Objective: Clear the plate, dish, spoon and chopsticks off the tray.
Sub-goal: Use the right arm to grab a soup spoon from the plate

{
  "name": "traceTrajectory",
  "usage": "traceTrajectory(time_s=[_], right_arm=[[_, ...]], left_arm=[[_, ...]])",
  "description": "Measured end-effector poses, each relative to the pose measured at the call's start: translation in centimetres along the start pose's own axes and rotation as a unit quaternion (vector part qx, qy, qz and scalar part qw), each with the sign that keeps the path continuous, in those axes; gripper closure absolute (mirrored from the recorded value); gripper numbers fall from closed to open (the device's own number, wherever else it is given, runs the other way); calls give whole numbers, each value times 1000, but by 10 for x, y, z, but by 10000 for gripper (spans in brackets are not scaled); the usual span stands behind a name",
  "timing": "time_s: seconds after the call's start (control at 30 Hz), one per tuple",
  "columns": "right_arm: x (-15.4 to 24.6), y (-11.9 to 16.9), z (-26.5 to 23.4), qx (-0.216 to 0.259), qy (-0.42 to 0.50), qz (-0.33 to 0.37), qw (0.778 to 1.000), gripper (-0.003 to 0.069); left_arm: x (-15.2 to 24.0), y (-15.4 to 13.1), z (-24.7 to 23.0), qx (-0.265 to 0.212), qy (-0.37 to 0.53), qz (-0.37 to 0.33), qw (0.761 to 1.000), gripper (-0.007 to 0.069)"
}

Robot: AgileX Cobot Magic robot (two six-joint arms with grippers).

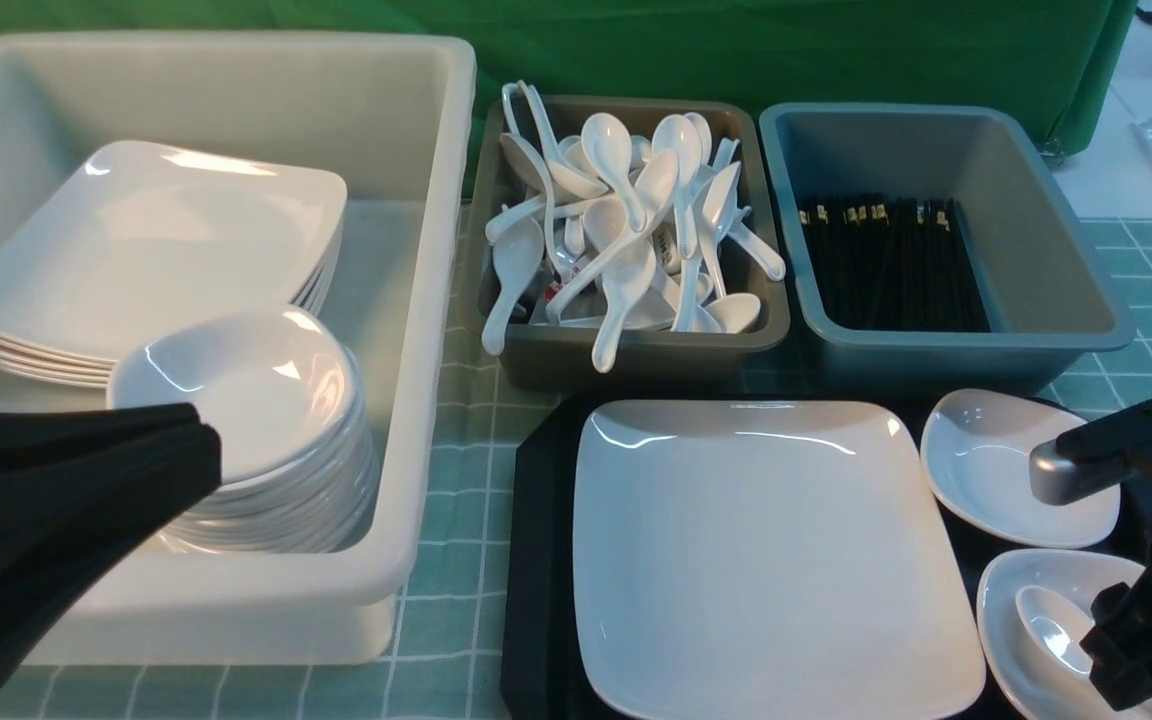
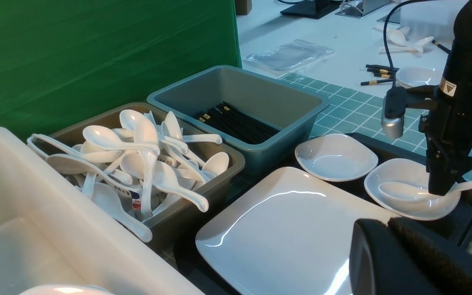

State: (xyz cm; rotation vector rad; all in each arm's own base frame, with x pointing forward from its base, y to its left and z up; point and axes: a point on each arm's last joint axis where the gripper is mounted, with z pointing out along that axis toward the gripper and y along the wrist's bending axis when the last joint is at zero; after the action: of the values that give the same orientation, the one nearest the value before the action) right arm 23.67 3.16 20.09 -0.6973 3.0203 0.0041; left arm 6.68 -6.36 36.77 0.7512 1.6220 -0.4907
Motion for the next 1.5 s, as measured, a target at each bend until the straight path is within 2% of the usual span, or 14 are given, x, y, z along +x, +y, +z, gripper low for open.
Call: traceTrajectory(time_s=[0.53, 0.7, 0.8, 0.9, 0.97, 1.1, 1.23, 1.3, 1.4, 1.5], right_arm=[[-9, -5, 30, -7, 42, -11, 999, 202], [-11, -5, 31, -3, 32, -17, 999, 274], [-11, -5, 31, -3, 31, -21, 999, 342], [-11, -6, 31, -2, 30, -22, 999, 368], [-12, -6, 31, -1, 25, -22, 999, 364], [-14, -6, 33, 0, 22, -19, 1000, 298], [-15, -7, 36, 0, 24, -15, 1000, 174], [-15, -7, 36, 0, 24, -15, 1000, 148], [-15, -7, 37, -1, 25, -15, 1000, 150], [-16, -7, 43, -5, 36, -15, 999, 237]], left_arm=[[0, 0, 0, 2, 3, 1, 1000, 608], [1, 0, 0, 2, 3, 1, 1000, 608], [1, 0, 0, 2, 3, 1, 1000, 608], [1, 0, 0, 2, 3, 1, 1000, 608], [1, 0, 0, 2, 3, 1, 1000, 608], [1, 0, 0, 2, 3, 1, 1000, 608], [1, 0, 0, 2, 3, 2, 1000, 608], [1, 0, 0, 2, 3, 2, 1000, 608], [1, 0, 0, 2, 3, 2, 1000, 608], [1, 0, 0, 2, 3, 2, 1000, 608]])
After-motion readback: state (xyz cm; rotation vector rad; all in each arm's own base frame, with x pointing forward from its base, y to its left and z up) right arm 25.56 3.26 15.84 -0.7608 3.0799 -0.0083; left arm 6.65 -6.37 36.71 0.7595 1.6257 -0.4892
